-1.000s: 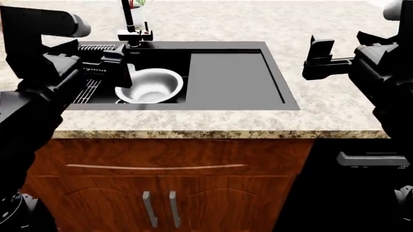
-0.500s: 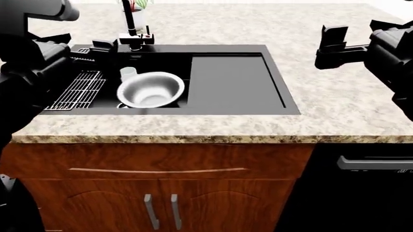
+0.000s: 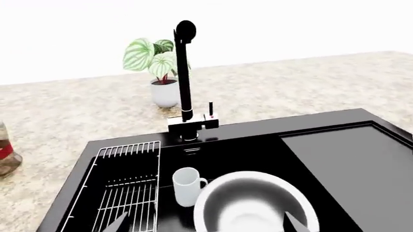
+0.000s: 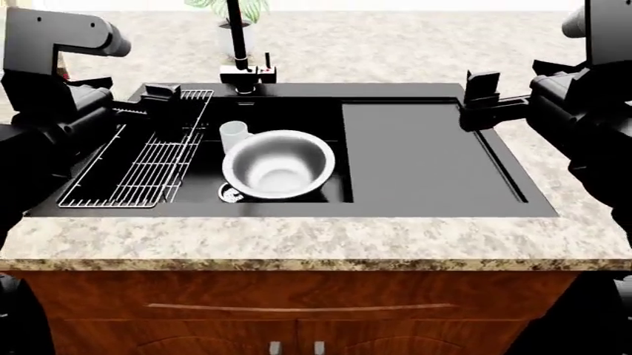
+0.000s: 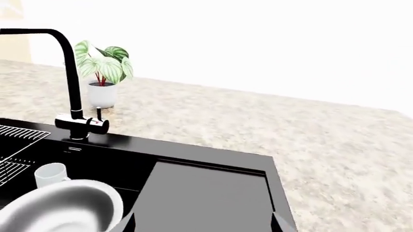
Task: Pick the cup and bowl from the sink and place them on the counter for drying.
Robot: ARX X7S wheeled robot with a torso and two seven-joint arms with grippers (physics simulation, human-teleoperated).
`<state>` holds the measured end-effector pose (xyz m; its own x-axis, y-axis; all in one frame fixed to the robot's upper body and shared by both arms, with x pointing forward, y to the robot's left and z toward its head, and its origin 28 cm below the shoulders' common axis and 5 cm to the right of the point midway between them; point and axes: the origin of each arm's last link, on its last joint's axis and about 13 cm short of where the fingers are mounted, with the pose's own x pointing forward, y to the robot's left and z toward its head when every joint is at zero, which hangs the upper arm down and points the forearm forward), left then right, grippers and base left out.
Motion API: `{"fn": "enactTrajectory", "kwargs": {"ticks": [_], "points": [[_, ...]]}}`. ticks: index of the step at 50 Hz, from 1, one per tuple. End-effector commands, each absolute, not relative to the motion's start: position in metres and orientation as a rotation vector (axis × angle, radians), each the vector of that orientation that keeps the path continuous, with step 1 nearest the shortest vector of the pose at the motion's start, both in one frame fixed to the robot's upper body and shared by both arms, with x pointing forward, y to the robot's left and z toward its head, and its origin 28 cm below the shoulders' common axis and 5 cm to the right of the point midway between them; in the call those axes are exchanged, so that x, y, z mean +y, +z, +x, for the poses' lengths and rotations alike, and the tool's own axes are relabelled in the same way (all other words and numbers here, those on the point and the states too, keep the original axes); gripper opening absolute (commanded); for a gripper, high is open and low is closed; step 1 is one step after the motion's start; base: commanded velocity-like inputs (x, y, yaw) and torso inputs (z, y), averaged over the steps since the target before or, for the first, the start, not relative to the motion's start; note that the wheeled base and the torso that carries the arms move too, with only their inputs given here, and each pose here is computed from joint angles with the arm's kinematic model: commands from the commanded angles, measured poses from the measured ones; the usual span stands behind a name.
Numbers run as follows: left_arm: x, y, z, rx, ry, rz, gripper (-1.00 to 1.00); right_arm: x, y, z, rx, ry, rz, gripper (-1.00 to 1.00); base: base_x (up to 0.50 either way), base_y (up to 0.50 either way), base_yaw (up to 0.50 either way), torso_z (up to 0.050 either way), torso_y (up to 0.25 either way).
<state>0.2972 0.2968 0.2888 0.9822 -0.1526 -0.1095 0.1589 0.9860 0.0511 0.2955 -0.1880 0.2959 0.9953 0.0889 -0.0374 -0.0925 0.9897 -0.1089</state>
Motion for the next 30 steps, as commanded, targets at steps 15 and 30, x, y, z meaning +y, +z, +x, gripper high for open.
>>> {"fn": "enactTrajectory", "kwargs": {"ticks": [15,30], "points": [[0.2951,0.2731,0.3042,0.159,-0.163,0.072,1.00,-0.1901,0.2841,0.2943,0.052,0.068,-0.128,1.00,0.49,0.09,0.00,0.000,0.001],[0.2963,0.2716,0.3039,0.168,-0.158,0.080,1.00,-0.1899,0.2825,0.2939,0.056,0.075,-0.110,1.00,0.50,0.08,0.00,0.000,0.001]]}}
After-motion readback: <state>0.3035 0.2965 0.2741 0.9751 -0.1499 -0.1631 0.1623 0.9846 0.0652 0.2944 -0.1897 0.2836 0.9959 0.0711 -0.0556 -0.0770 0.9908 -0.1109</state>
